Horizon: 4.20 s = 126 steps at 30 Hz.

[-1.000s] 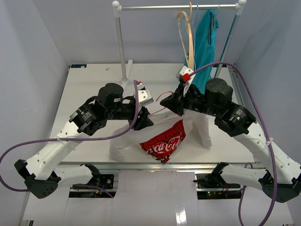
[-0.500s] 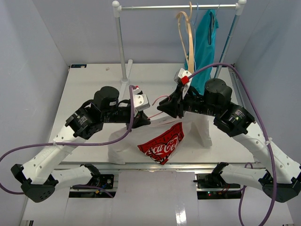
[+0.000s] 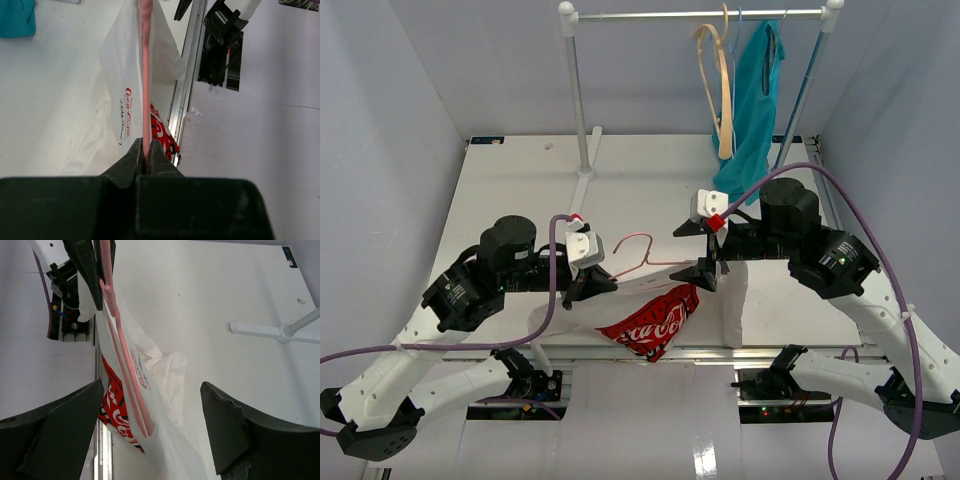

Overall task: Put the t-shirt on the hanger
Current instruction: Place the hanger at the clothesline.

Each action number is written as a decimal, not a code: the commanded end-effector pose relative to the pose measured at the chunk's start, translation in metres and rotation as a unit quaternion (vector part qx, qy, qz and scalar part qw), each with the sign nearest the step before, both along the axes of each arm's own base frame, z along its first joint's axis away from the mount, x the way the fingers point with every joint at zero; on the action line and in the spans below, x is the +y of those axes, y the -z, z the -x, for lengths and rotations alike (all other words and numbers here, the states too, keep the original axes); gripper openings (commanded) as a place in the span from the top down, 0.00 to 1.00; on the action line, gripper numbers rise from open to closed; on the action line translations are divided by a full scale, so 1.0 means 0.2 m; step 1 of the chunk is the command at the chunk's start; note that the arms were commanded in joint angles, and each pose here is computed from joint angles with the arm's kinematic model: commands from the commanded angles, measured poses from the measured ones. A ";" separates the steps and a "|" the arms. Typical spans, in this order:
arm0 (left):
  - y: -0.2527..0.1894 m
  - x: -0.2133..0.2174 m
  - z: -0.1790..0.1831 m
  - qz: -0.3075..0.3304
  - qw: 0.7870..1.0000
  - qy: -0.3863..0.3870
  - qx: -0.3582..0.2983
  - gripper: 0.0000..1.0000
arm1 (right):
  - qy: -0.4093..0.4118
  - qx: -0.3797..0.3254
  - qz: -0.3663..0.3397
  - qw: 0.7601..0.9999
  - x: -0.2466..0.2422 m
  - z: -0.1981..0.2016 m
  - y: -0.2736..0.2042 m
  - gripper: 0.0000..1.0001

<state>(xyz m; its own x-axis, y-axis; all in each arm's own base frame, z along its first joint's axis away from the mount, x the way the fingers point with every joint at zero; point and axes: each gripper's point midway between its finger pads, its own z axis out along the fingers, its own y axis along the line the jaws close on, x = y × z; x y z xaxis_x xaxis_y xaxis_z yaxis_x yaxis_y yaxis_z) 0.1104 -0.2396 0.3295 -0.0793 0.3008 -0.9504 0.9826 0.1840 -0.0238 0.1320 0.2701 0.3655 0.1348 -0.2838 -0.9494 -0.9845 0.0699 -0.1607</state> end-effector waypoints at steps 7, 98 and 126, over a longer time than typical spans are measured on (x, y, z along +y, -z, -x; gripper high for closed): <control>-0.08 0.05 0.06 0.025 1.000 0.001 -0.015 1.00 | -0.041 0.011 0.060 0.997 -0.02 0.04 0.10 0.19; 0.81 -0.11 -0.50 0.133 0.911 -0.339 0.196 0.02 | 0.664 -0.037 -0.149 0.732 -0.08 -1.45 -0.56 0.92; 0.77 -0.10 -0.47 0.162 0.910 -0.326 0.197 0.02 | 0.584 -0.185 -0.194 0.766 -0.05 -1.57 -0.73 0.92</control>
